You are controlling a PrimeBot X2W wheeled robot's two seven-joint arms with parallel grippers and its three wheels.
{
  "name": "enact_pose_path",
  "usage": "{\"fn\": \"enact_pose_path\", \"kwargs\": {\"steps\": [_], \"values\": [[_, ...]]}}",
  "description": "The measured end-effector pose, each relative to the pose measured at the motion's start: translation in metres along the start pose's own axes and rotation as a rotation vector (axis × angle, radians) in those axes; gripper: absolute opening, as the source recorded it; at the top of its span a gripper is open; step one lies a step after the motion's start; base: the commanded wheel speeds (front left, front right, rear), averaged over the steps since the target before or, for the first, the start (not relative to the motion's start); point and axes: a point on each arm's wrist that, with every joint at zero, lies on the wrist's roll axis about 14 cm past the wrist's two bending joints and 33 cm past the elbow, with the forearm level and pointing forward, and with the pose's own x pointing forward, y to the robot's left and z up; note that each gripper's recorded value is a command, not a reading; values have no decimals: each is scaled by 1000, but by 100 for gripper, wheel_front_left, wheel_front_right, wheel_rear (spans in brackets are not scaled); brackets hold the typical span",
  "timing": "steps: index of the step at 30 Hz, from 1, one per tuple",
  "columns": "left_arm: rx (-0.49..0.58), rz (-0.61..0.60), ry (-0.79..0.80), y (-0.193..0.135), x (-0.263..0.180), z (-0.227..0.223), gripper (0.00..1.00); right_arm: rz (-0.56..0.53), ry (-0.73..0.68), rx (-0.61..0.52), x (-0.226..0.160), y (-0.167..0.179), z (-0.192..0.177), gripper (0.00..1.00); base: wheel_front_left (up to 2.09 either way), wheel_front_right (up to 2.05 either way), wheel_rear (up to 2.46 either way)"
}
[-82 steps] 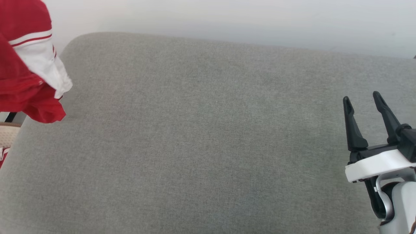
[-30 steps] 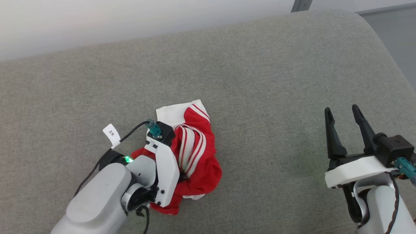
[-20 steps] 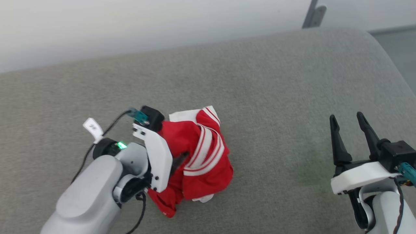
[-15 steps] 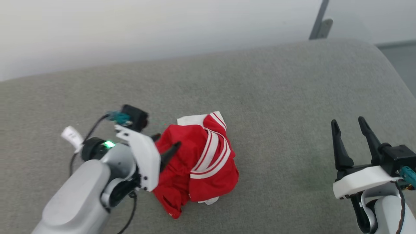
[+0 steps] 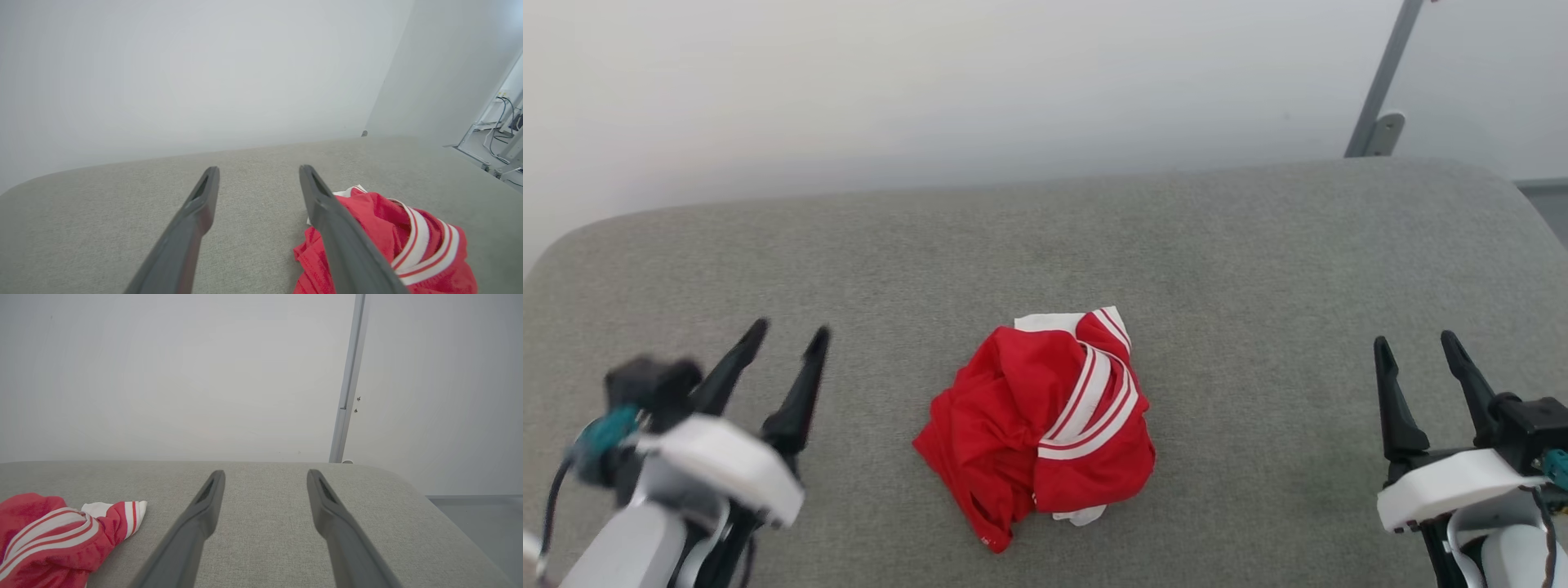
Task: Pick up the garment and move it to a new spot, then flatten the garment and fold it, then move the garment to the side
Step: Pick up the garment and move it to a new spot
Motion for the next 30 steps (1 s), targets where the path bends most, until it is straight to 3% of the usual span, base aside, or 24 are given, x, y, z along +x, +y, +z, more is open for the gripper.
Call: {"fn": "enact_pose_path", "kwargs": {"steps": [2,15,30], "values": [[29,48,-41,13,-13,1,100,3,1,-1,-1,1,0,100,0,0,0],[-58,321,-120,66,-92,-14,100,17,24,15,-7,6,-8,100,0,0,0],[-98,380,-144,67,-126,-33,100,36,46,38,-17,18,-18,100,0,0,0]]}}
